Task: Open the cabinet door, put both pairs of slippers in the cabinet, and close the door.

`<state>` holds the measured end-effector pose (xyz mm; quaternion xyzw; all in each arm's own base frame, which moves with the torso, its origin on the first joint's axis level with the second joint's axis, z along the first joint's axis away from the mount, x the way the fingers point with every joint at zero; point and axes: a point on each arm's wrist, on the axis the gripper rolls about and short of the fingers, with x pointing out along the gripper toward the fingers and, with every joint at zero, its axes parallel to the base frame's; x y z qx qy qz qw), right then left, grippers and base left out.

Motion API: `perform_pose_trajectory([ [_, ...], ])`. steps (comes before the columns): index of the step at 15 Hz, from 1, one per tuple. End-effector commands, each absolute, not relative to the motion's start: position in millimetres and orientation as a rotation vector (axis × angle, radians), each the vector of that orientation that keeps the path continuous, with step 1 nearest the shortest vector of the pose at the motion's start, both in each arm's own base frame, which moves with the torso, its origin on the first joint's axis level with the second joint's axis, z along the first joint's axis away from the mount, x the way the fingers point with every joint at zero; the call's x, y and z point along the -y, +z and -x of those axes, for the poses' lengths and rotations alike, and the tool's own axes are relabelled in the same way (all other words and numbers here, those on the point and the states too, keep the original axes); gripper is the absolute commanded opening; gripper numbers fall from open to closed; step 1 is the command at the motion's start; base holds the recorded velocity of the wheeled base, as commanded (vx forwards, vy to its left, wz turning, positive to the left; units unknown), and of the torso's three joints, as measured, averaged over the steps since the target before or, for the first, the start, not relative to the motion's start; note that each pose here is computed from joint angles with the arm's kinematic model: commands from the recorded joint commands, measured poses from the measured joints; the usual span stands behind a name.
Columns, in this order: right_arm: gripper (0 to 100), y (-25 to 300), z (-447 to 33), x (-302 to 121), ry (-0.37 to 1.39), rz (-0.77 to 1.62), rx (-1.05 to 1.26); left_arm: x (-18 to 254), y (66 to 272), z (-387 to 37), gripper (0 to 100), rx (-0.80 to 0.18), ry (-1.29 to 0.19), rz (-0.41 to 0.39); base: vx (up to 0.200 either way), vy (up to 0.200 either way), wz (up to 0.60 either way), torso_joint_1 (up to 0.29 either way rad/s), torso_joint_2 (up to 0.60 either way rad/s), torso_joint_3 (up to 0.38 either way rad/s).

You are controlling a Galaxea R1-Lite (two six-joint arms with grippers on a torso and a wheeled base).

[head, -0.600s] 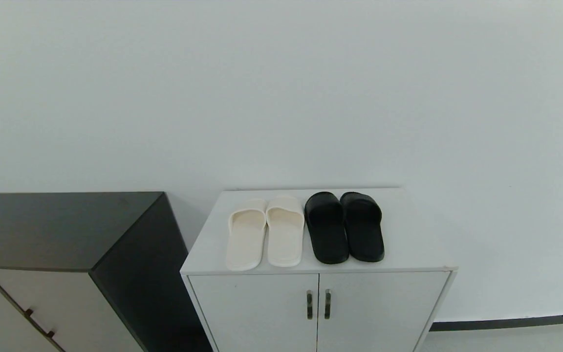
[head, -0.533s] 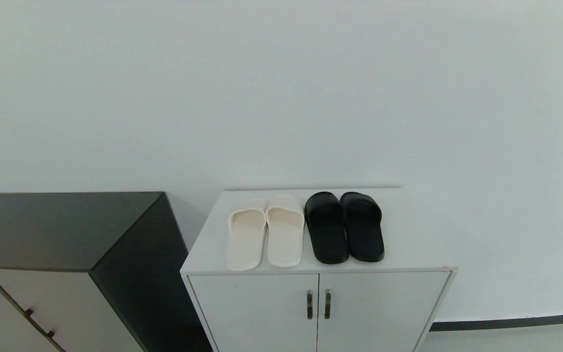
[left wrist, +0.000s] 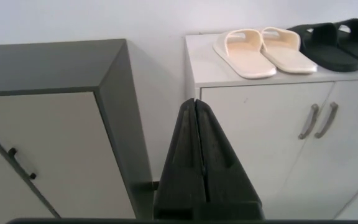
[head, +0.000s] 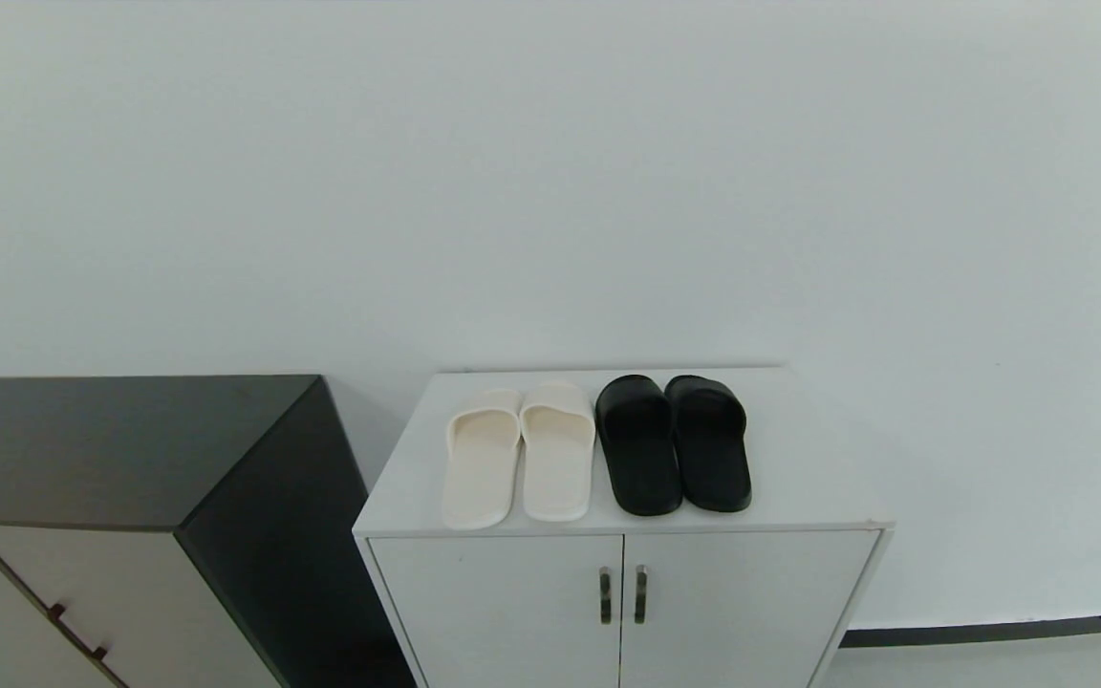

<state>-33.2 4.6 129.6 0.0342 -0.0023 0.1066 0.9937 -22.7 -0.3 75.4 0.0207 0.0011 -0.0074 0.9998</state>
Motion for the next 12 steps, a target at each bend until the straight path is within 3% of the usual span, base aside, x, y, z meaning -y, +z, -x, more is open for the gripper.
perform_pose_trajectory([
  [1,100,150.3,13.2,-8.2,0.369,-0.08,-0.164,0.7,75.4,22.7,0,-0.002,-0.032,-0.054,0.0,0.0,0.0,0.0,0.0,0.0],
  [6,100,210.1,-58.6,-18.4,0.506,-0.266,-0.358,0.8,75.4,22.6,0,-0.004,-0.035,-0.061,0.0,0.0,0.0,0.0,0.0,0.0],
  [10,100,216.7,-100.3,-54.8,0.496,-0.255,-0.42,0.8,75.4,22.6,0,-0.003,-0.037,-0.063,0.0,0.0,0.0,0.0,0.0,0.0],
  [12,100,213.8,-126.2,-95.7,0.439,-0.233,-0.394,0.9,75.4,22.6,0,-0.003,-0.038,-0.061,0.0,0.0,0.0,0.0,0.0,0.0],
])
